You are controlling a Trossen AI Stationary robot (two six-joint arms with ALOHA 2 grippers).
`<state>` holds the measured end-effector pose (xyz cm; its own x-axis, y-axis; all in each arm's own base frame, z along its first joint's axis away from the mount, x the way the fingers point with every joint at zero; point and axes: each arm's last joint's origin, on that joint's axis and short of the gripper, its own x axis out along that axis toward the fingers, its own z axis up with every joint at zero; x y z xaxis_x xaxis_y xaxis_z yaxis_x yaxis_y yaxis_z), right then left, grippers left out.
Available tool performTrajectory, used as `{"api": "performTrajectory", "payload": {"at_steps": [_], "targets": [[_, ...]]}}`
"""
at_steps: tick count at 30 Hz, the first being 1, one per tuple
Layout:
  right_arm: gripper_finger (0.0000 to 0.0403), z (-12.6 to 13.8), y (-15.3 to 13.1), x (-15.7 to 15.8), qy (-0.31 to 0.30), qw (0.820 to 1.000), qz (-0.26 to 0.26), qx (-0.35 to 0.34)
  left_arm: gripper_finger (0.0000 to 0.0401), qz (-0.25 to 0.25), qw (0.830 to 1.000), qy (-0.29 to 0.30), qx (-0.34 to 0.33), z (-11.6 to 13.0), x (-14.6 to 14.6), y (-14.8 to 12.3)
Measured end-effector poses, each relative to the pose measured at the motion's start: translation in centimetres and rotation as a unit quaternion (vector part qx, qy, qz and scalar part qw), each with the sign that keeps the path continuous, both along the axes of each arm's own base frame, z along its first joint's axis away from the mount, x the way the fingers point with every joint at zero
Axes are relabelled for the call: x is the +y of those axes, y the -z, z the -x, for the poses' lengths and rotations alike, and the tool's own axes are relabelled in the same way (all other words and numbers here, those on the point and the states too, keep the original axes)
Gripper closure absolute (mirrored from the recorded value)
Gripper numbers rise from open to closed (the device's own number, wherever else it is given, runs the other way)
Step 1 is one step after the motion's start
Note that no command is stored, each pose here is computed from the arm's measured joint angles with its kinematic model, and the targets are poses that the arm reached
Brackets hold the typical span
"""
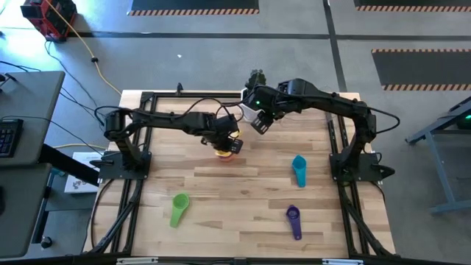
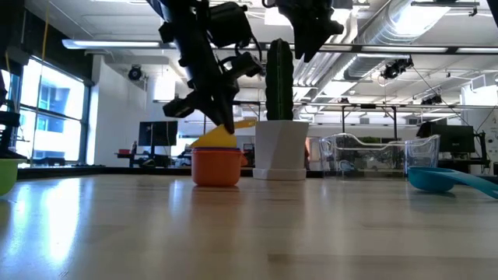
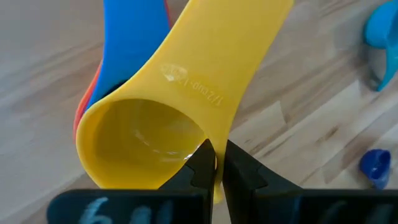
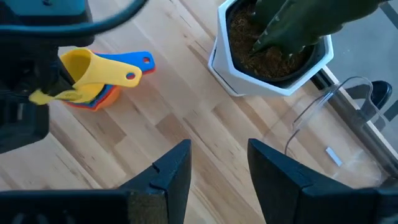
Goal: Nest measuring cups in basket
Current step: Stack the yellow measuring cup on top of the blue measuring cup
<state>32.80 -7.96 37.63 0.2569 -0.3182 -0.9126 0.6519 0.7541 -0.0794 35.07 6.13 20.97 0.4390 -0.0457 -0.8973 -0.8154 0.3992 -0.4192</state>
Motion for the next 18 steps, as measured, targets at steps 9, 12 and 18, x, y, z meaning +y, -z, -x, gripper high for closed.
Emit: {"api": "performTrajectory", "payload": {"at_steps": [9,12,18], "targets": [[0.0253,0.01,0.0,0.0,-0.024,1.0,0.007,0.009,0.0375,0.003,1.0,0.001,0.01,-0.16,0.02,0.64],[0.0253,0.0,0.0,0.01,-0.025,1.0,0.007,0.009,0.0354,-0.001,1.0,0.01,0.01,-0.16,0.02,0.66],[0.0253,0.0,0.0,0.01,-0.036,0.999,0.01,0.013,0.0309,-0.002,1.0,0.013,0.01,-0.15,0.06,0.66]]}}
